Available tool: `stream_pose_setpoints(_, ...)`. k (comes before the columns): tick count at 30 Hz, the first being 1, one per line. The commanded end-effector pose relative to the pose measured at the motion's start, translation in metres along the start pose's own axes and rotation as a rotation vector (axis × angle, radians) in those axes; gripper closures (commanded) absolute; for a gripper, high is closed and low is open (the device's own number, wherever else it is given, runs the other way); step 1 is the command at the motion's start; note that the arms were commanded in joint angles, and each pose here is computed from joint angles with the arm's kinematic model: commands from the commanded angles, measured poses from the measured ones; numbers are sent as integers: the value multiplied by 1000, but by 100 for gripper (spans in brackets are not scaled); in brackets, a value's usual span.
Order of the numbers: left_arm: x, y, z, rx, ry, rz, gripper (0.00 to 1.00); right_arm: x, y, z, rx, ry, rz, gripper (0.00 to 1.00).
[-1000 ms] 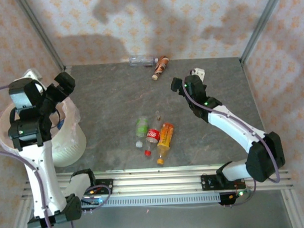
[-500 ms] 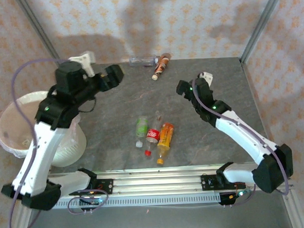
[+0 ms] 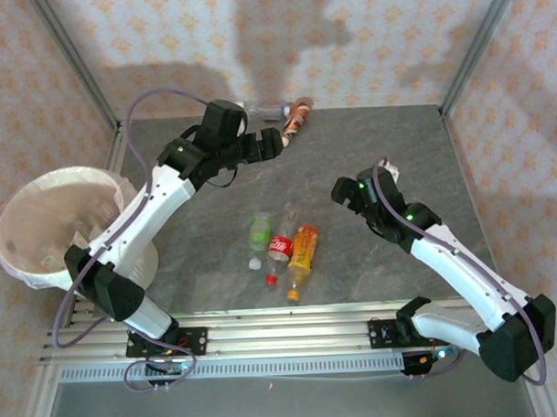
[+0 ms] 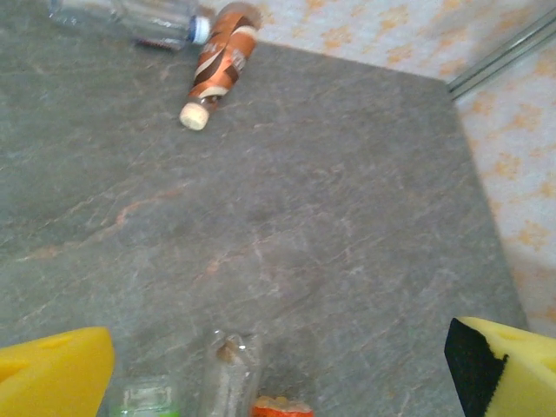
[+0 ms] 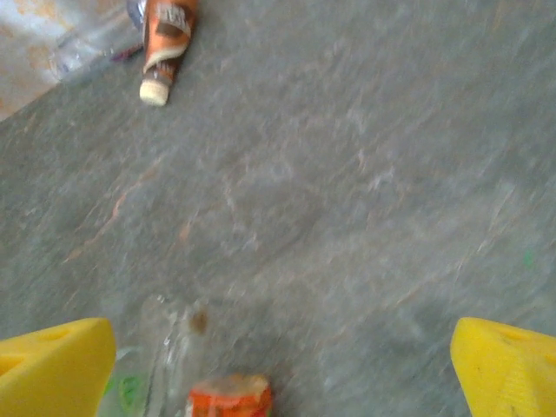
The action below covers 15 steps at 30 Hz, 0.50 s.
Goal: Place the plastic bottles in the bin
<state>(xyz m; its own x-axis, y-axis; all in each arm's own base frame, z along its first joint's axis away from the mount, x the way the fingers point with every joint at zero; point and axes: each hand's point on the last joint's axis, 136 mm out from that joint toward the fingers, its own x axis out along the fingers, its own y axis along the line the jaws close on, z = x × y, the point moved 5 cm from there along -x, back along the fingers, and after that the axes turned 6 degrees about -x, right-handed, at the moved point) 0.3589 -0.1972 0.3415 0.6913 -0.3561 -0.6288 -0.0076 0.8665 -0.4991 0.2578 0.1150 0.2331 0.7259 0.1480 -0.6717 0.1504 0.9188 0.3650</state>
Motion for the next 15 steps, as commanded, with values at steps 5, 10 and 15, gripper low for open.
stream_pose_setpoints(5,7,18,-9,-31,25,120,0,26,0,-52,234,289,3,1)
stream_pose_setpoints(10,13,26,-14,-40,32,159,0,47,26,-75,183,445,54,1)
stream_pose_setpoints(15,10,30,-15,-33,30,185,0,65,41,-101,58,539,-24,4)
